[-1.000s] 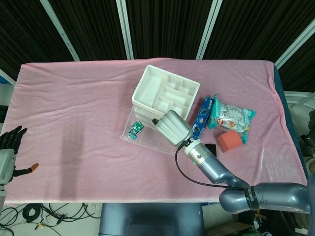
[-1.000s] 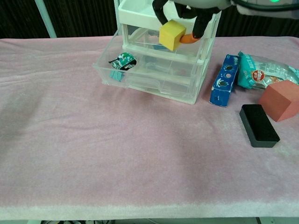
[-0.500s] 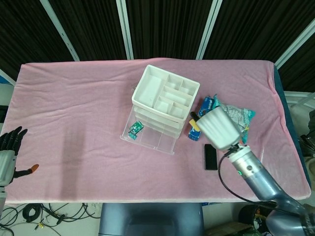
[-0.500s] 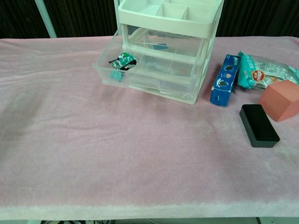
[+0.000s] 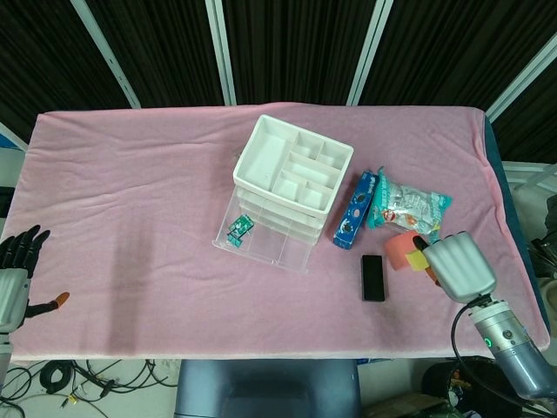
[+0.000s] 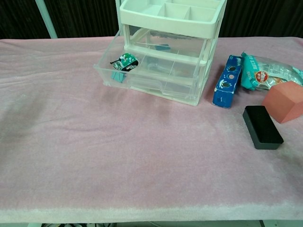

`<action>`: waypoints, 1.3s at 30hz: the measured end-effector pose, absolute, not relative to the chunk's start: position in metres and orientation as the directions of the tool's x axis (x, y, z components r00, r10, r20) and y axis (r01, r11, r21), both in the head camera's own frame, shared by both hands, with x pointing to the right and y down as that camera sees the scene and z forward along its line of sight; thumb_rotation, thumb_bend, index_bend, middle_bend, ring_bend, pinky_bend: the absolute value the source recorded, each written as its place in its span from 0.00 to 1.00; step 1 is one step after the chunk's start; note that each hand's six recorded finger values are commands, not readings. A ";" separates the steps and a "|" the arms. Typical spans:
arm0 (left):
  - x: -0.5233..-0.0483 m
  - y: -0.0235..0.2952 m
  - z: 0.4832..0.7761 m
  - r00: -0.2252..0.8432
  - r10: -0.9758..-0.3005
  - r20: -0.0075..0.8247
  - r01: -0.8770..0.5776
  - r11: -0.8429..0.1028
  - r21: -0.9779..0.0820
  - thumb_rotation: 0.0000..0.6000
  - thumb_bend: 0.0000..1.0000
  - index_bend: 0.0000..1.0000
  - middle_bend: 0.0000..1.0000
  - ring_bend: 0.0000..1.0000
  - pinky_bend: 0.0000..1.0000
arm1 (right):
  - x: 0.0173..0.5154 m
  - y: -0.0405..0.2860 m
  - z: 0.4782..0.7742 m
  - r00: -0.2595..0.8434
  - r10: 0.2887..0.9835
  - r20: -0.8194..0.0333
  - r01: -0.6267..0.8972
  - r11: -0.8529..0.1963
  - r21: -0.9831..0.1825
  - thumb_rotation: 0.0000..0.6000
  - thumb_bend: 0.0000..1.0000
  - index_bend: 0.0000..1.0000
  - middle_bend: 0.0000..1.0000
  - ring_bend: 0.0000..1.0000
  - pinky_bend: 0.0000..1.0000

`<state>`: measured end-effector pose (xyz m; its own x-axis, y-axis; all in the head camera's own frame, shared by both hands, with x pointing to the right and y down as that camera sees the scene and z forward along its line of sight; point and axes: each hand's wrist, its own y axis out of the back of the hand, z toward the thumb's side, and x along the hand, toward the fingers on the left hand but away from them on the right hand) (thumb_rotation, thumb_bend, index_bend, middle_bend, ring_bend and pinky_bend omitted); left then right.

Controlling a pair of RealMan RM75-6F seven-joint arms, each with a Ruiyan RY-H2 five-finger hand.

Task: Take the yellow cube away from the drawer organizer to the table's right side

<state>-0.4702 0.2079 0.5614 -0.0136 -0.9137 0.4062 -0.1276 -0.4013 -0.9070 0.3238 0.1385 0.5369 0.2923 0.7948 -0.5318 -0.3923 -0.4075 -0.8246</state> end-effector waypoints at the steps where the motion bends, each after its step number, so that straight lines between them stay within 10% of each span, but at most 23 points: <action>1: -0.470 0.208 0.562 -0.013 -0.914 0.407 -0.127 -0.402 -0.907 1.00 0.00 0.00 0.00 0.00 0.00 | 0.326 0.143 0.543 0.288 0.788 -0.544 -0.392 -0.421 -0.818 1.00 0.26 0.63 1.00 1.00 0.92; 17: -0.470 0.207 0.563 -0.009 -0.909 0.418 -0.130 -0.413 -0.901 1.00 0.00 0.00 0.00 0.00 0.00 | 0.371 0.182 0.630 0.100 0.728 -0.678 -0.420 -0.587 -0.692 1.00 0.26 0.62 1.00 1.00 0.92; 29: -0.469 0.209 0.563 -0.009 -0.908 0.419 -0.128 -0.414 -0.901 1.00 0.00 0.00 0.00 0.00 0.00 | 0.403 0.194 0.646 -0.005 0.727 -0.687 -0.415 -0.626 -0.660 1.00 0.18 0.04 1.00 0.98 0.89; 36: -0.470 0.209 0.562 -0.009 -0.909 0.417 -0.129 -0.412 -0.902 1.00 0.00 0.00 0.00 0.00 0.00 | 0.399 0.196 0.634 0.020 0.767 -0.641 -0.427 -0.574 -0.699 1.00 0.18 0.00 0.93 0.92 0.83; 39: -0.470 0.209 0.562 -0.008 -0.909 0.416 -0.128 -0.412 -0.902 1.00 0.00 0.00 0.00 0.00 0.00 | 0.399 0.198 0.623 0.034 0.790 -0.612 -0.430 -0.541 -0.723 1.00 0.18 0.00 0.74 0.77 0.75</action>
